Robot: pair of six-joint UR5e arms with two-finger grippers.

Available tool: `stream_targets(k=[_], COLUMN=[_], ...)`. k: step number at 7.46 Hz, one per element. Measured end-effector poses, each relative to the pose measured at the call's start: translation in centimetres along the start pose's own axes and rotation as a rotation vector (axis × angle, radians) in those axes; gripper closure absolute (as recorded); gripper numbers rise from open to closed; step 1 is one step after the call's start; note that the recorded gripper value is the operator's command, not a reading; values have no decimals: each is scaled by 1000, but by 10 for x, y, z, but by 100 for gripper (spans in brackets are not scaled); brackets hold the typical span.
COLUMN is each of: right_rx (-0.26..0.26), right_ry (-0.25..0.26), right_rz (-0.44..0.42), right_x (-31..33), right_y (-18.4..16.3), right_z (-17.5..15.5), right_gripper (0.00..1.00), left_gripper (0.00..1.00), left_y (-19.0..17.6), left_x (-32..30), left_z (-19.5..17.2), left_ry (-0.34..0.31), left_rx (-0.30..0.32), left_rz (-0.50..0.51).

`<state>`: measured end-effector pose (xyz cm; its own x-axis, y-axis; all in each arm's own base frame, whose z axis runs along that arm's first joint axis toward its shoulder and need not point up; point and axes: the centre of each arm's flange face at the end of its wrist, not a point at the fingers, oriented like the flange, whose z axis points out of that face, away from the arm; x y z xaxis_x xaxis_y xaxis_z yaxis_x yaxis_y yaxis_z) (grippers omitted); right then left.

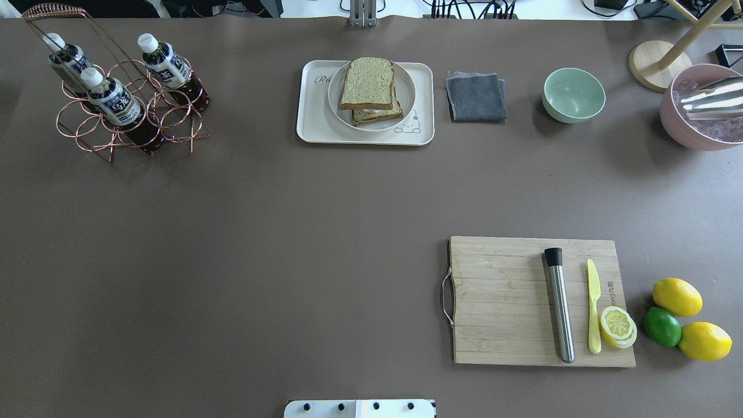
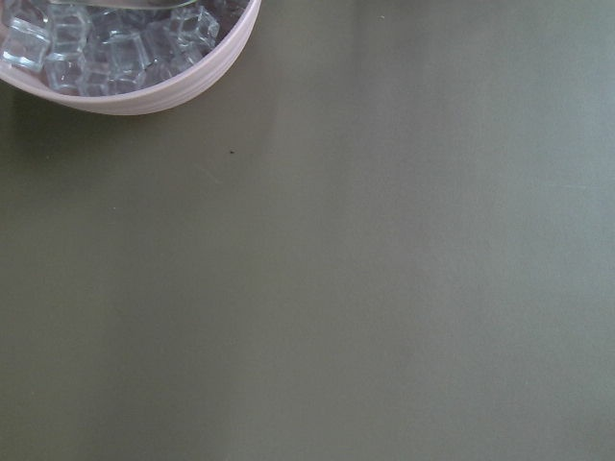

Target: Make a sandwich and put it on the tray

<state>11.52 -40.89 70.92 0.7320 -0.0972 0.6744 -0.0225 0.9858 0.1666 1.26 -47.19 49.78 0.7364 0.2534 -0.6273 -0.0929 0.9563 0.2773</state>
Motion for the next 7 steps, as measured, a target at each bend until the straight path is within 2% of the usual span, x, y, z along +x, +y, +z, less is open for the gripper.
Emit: stream_targets(k=[2,3,6,7], right_rx=[5,14,18,12], right_ry=[11,16,27,57], right_rz=[-5,-8,19,24], right_x=[9,16,27,29], right_y=[11,18,33,31], right_z=[-3,-7,-11,-13], right_gripper=[0,0,0,0], left_gripper=[1,1,1,1], left_y=[43,65,90,94], left_x=[-108,-129,-144,-146], left_z=[4,9,18,20], left_ry=[27,29,35,36], left_rx=[-13,-26,-52,-59], left_rz=[19,1,-32,-40])
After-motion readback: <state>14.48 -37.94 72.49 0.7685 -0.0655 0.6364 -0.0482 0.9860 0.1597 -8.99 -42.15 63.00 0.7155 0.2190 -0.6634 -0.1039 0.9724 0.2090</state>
